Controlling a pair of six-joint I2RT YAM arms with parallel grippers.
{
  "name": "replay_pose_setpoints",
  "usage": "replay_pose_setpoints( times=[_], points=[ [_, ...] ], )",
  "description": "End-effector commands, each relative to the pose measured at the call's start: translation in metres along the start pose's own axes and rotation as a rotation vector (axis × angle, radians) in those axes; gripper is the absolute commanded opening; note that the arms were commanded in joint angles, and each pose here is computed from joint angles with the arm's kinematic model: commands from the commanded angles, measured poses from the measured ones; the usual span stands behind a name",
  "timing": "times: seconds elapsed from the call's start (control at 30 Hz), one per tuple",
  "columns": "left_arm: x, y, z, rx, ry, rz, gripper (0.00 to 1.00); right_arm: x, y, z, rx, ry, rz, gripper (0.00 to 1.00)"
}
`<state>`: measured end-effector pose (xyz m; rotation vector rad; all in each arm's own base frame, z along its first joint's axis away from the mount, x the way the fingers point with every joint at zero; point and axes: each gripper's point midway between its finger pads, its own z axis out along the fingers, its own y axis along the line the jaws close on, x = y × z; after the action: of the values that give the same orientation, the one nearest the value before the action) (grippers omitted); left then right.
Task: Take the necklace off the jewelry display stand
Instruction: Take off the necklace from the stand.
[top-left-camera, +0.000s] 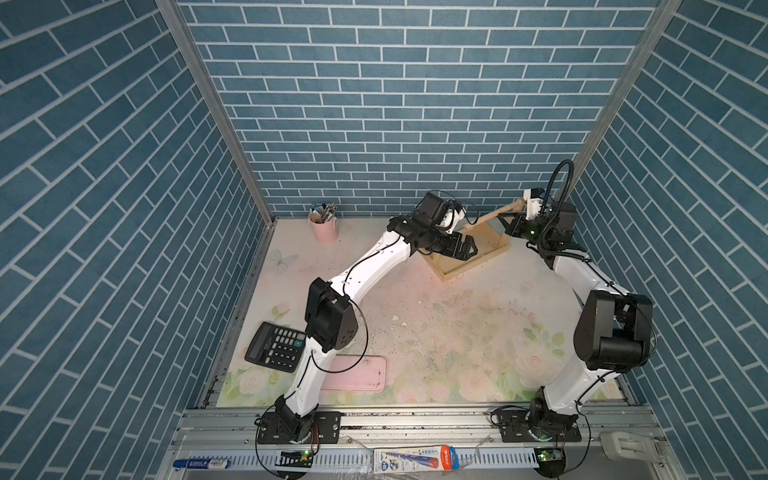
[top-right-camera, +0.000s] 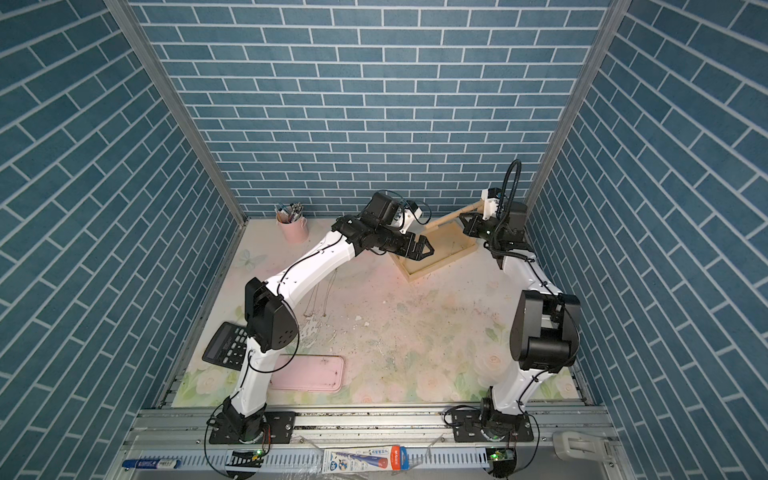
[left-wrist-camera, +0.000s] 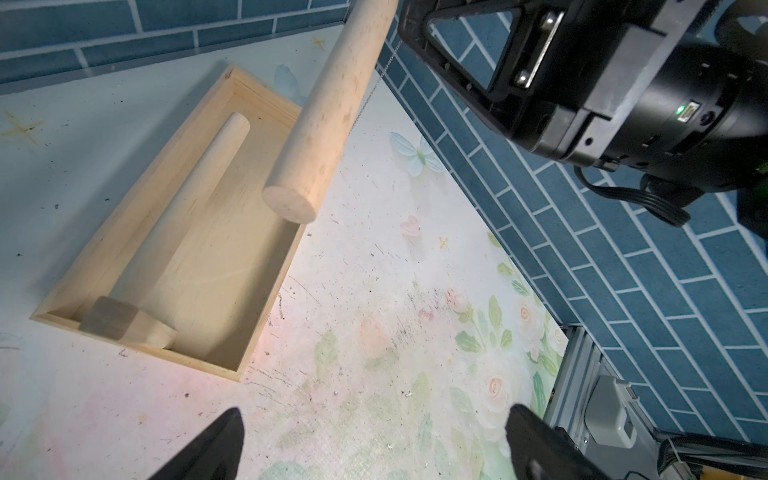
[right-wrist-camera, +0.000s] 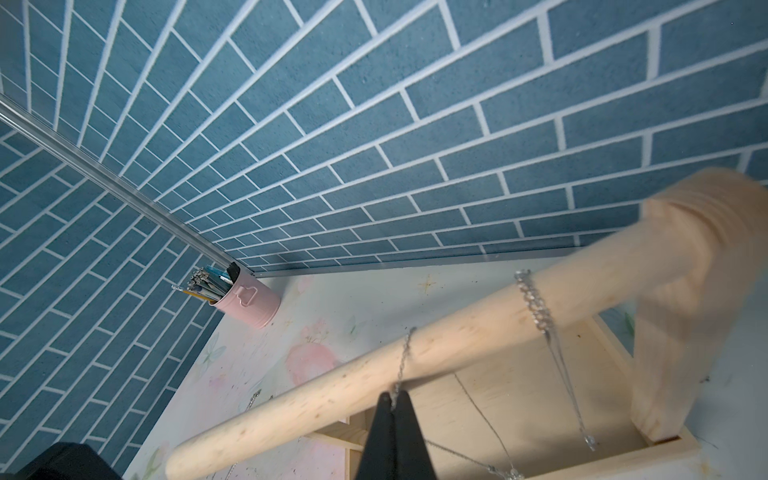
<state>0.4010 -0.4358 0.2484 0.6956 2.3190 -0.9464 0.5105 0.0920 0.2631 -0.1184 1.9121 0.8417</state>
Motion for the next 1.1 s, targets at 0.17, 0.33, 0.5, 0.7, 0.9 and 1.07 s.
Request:
replay_pose_setpoints(
  times=[0.17, 0.33, 0.5, 0.7, 0.9, 1.07],
  points=[
    [-0.013, -0.010, -0.030, 0.004, -0.066, -0.002, 0.99, -0.011, 0.028, -0.010, -0.008, -0.001, -0.079, 0.02],
    [-0.011, -0.010, -0.035, -0.001, -0.068, -0.006, 0.99, -0.014, 0.037, -0.012, -0.008, 0.002, -0.095, 0.01],
    [-0.010, -0.009, -0.041, -0.011, -0.081, -0.017, 0.99, -0.016, 0.049, -0.012, -0.014, 0.007, -0.113, 0.01],
    [-0.008, -0.004, -0.050, -0.016, -0.100, -0.036, 0.99, -0.019, 0.064, -0.012, -0.024, 0.014, -0.136, 0.00],
    [-0.007, -0.003, -0.059, -0.031, -0.112, -0.037, 0.99, -0.021, 0.079, -0.013, -0.035, 0.021, -0.157, 0.00],
    [-0.004, 0.006, -0.065, -0.083, -0.108, -0.058, 0.99, -0.023, 0.091, -0.012, -0.037, 0.032, -0.180, 0.00]
  ],
)
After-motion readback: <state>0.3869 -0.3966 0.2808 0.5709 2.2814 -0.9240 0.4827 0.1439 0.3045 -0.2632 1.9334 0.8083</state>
